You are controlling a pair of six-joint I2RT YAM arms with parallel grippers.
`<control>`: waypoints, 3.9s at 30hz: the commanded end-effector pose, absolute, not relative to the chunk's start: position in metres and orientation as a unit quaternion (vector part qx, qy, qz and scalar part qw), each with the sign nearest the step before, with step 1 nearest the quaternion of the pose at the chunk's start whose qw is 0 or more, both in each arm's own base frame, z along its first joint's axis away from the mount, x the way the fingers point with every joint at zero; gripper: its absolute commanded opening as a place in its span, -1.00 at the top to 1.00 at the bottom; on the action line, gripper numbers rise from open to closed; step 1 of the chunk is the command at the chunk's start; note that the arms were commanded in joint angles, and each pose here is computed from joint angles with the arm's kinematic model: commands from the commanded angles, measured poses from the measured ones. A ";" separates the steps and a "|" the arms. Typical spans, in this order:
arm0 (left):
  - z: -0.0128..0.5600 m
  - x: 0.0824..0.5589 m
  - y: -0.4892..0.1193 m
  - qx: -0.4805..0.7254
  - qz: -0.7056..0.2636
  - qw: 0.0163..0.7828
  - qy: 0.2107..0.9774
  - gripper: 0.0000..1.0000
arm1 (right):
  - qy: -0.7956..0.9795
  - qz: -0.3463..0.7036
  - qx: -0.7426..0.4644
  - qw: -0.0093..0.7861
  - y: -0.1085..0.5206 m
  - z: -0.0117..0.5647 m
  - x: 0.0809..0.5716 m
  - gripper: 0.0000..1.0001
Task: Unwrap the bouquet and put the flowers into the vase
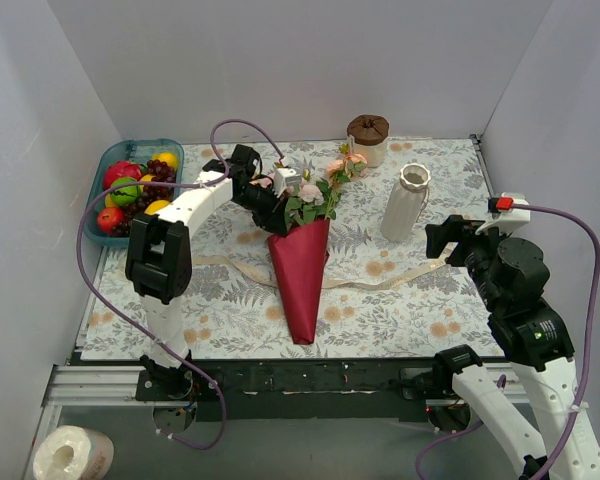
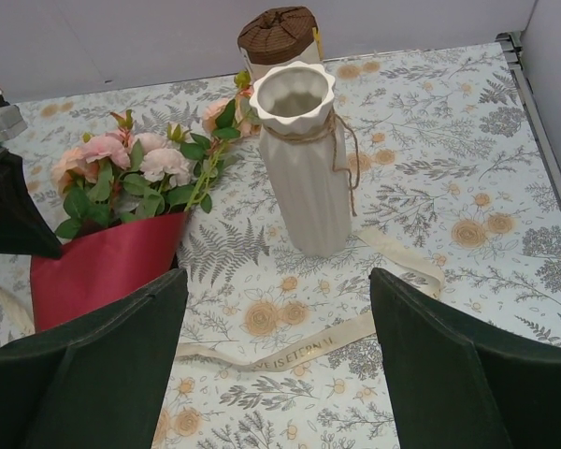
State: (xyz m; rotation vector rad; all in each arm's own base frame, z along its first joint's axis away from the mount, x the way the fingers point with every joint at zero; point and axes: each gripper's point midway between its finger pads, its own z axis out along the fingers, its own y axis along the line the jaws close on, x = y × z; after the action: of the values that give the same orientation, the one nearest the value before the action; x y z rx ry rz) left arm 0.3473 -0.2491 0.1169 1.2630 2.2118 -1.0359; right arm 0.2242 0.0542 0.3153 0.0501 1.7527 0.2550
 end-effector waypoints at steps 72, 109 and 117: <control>0.136 0.329 -0.363 0.650 -0.288 0.227 0.666 -0.96 | 0.749 0.132 0.001 0.650 0.059 0.330 0.213 -0.78; 0.197 0.317 -0.344 0.651 -0.266 0.258 0.662 1.00 | 0.737 0.170 -0.024 0.653 0.076 0.343 0.215 -0.64; 0.267 0.329 -0.275 0.592 -0.241 0.334 0.692 1.00 | 0.739 0.176 -0.030 0.650 0.079 0.340 0.215 -0.64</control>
State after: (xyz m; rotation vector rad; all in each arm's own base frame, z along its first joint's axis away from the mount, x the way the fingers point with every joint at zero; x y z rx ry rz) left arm 0.3243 -0.3240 0.2008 1.7045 1.8520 -0.7005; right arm 0.2135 0.0746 0.3152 -0.0529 1.7606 0.3643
